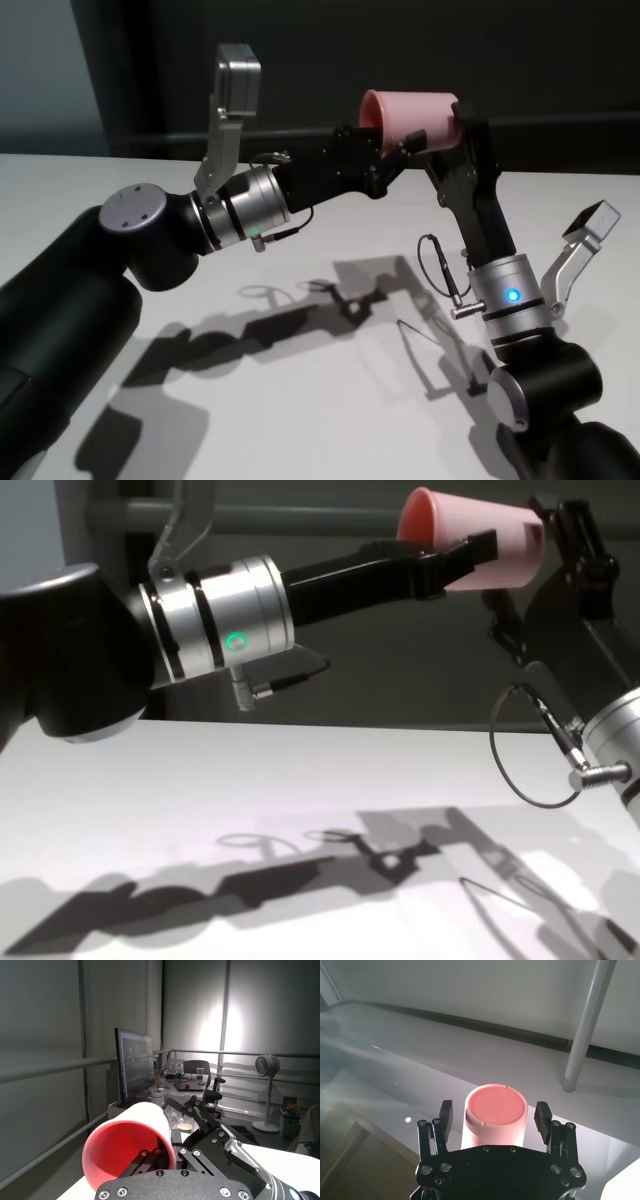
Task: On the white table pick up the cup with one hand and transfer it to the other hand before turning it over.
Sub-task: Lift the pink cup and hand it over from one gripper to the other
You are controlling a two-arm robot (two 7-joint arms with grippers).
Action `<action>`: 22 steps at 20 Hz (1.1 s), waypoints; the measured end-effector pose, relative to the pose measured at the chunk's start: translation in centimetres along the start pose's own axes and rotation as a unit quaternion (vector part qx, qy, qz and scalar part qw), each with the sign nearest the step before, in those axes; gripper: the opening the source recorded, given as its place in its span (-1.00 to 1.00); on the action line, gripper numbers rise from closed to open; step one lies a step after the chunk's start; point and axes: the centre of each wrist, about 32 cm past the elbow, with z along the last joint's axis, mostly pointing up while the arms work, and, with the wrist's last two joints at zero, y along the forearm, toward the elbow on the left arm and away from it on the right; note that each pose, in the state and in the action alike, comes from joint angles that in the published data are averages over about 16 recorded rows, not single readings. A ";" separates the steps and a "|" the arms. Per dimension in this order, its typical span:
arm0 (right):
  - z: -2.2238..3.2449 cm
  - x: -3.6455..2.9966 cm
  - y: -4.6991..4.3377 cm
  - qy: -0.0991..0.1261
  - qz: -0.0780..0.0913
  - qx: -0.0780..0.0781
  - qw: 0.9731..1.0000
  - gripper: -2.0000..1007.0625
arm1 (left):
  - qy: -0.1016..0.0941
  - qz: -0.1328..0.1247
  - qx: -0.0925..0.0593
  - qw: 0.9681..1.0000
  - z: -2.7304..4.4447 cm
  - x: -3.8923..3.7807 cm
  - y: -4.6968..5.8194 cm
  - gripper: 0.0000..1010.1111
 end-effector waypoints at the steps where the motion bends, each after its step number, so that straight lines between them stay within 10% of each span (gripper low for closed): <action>1: -0.05 0.02 0.03 0.000 0.000 0.000 1.000 0.99 | 0.000 0.000 0.000 1.000 0.00 0.00 0.0 -0.90; 22: -0.66 0.45 0.58 0.007 0.008 -0.003 1.000 0.99 | 0.000 0.000 0.000 1.000 0.00 0.00 0.0 -0.90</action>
